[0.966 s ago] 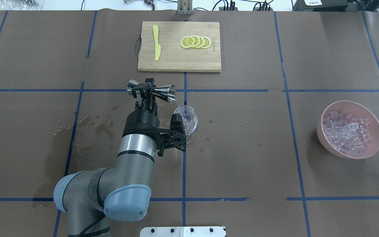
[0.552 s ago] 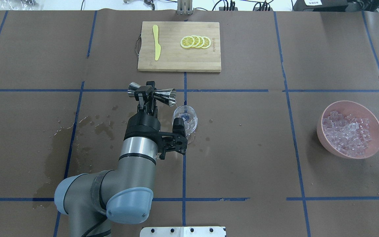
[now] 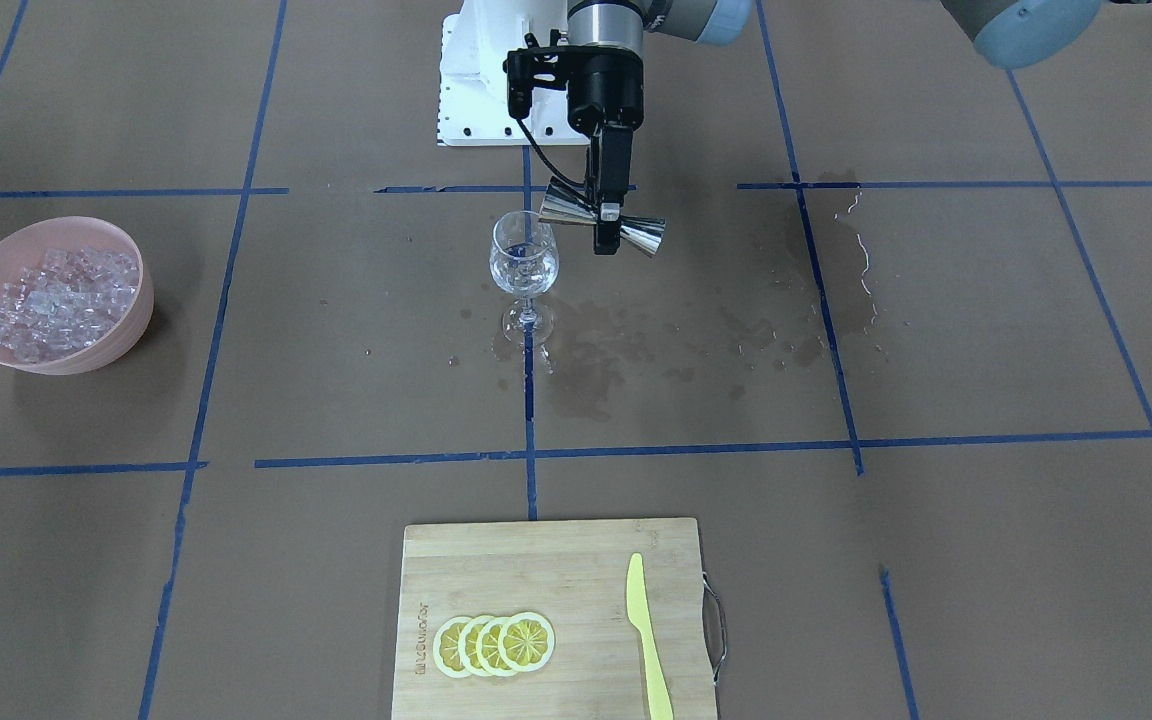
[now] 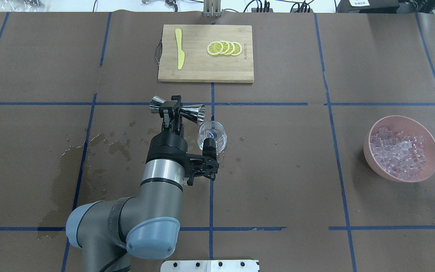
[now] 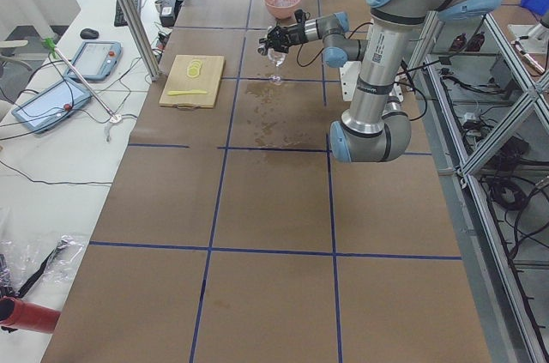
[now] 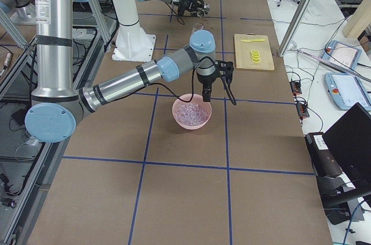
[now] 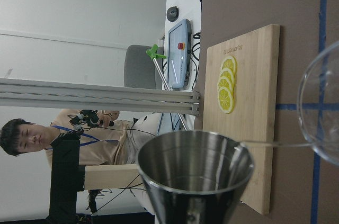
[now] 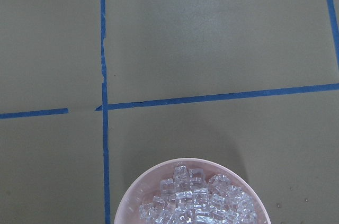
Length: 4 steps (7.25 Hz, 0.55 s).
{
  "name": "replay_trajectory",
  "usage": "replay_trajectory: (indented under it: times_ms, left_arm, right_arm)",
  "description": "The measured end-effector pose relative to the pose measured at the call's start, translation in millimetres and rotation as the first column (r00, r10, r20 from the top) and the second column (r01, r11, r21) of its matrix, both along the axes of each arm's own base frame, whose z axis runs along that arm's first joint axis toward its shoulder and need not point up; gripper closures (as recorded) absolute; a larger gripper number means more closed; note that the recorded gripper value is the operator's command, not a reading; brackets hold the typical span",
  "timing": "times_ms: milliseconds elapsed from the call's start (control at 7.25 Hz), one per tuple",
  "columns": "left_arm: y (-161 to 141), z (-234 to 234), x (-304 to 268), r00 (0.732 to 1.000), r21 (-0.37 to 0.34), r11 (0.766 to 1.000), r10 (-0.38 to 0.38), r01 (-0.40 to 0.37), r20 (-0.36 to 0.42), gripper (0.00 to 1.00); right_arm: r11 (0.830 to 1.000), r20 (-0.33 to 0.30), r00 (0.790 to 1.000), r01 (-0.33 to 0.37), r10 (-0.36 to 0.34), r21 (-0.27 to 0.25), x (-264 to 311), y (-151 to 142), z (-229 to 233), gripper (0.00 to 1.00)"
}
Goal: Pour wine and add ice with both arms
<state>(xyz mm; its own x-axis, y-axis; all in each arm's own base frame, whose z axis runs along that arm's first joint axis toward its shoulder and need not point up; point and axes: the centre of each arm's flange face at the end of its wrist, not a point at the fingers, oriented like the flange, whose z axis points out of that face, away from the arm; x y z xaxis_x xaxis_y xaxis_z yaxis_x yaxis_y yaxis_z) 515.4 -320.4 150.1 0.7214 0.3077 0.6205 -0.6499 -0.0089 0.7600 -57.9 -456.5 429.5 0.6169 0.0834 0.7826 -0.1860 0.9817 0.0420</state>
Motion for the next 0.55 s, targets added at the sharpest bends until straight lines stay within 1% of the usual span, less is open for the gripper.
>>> replay_trajectory:
  times_ms: [138, 276, 414, 552]
  left_arm:
    - [-0.1, -2.7, -1.5, 1.0, 0.0, 1.0, -0.001, 0.001, -0.011, 1.0]
    - [-0.8, -4.2, -4.0, 0.999, -0.003, 1.0, -0.007, 0.007, -0.038, 1.0]
    - [-1.4, -4.9, -6.7, 0.996, -0.014, 1.0, -0.017, 0.016, -0.091, 1.0]
    - [-1.6, -5.5, -10.4, 0.986, -0.027, 0.999, -0.031, 0.026, -0.161, 1.0]
  right_arm:
    - [1.0, 0.0, 1.0, 0.0, 0.0, 0.001, 0.0, 0.0, -0.2, 0.0]
    - [1.0, 0.0, 1.0, 0.001, -0.001, 0.003, 0.1, 0.2, -0.9, 0.0]
    - [1.0, 0.001, 1.0, 0.001, -0.001, 0.005, 0.0, 0.1, -2.1, 0.0]
    - [1.0, 0.002, 1.0, 0.001, -0.001, 0.006, -0.1, 0.0, -2.8, 0.0]
